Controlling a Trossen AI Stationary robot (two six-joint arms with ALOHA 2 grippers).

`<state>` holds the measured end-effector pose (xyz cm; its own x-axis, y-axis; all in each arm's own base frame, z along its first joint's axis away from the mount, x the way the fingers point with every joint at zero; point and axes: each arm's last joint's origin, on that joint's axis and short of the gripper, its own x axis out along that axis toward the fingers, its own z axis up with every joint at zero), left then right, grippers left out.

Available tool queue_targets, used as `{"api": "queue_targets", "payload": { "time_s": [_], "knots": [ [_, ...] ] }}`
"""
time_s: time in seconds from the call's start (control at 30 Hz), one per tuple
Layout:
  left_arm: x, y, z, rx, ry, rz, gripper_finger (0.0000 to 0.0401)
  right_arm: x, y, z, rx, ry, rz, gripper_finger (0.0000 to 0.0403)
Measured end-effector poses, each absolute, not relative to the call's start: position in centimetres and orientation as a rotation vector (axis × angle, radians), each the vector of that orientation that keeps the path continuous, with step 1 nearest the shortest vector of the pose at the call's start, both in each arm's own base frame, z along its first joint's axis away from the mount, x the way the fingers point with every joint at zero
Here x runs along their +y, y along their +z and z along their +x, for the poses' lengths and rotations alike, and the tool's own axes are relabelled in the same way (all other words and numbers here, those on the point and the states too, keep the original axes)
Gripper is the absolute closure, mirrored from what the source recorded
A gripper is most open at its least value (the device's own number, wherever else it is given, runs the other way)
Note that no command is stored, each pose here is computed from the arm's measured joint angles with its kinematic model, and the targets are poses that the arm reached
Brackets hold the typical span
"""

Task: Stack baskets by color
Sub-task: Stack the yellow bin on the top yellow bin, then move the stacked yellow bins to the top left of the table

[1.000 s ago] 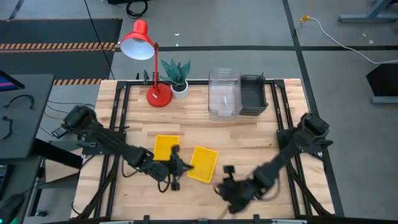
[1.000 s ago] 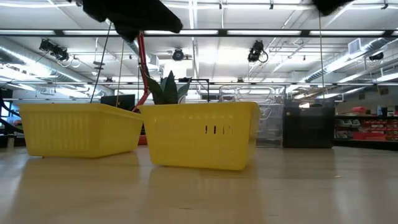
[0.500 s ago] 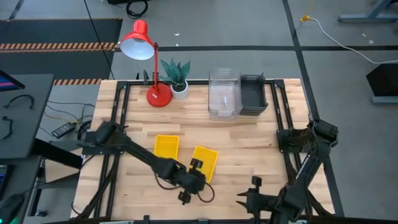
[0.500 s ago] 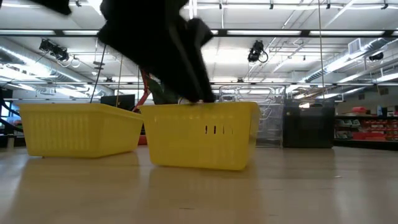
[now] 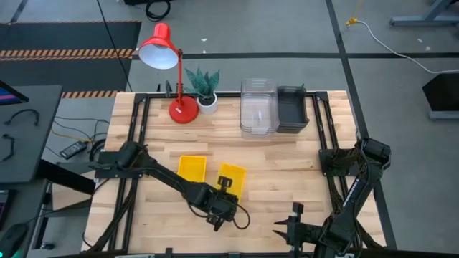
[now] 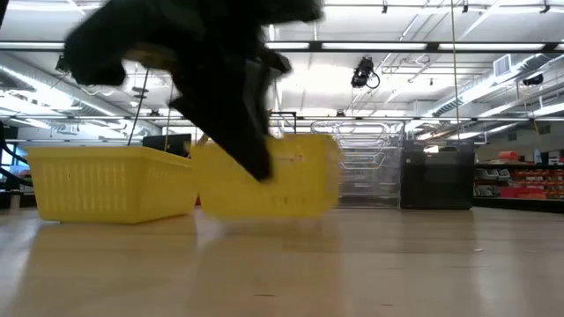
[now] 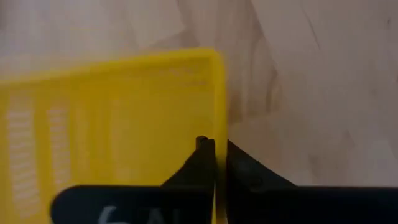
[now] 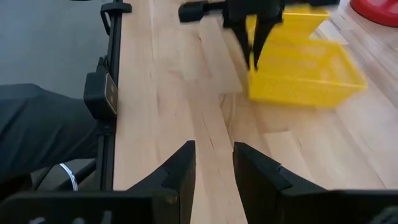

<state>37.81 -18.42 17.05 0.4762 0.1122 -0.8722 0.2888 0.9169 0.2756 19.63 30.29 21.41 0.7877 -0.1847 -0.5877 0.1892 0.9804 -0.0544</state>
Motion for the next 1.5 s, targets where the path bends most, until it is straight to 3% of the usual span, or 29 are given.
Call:
{"api": "queue_targets", "payload": {
  "time_s": [0.17,0.4,0.57,0.83,1.03,1.23,1.5],
  "knots": [
    [-18.9,21.1,34.4,1.063,0.082,0.497,0.0393,30.1,21.4,19.6,0.608,-0.222,-0.014,0.0291],
    [-18.5,26.6,27.7,1.15,0.224,0.377,0.0395,29.8,21.5,19.9,0.571,-0.253,-0.063,0.0291],
    [-18.9,26.6,26.1,1.291,0.159,0.352,0.0395,29.4,21.5,20.4,0.568,-0.267,-0.08,0.0291],
    [-17.5,23.0,26.3,1.326,0.211,0.358,0.0379,29.1,21.5,20.8,0.572,-0.279,-0.081,0.0291],
    [-16.5,22.5,27.4,1.312,0.216,0.294,0.0359,29.1,21.5,20.8,0.573,-0.277,-0.082,0.0291],
    [-16.0,22.4,27.9,1.353,0.158,0.242,0.032,29.1,21.5,20.8,0.573,-0.277,-0.081,0.0291],
    [-15.6,24.0,27.2,1.312,0.144,0.214,0.022,29.1,21.5,20.8,0.574,-0.277,-0.082,0.0291]
  ]
}}
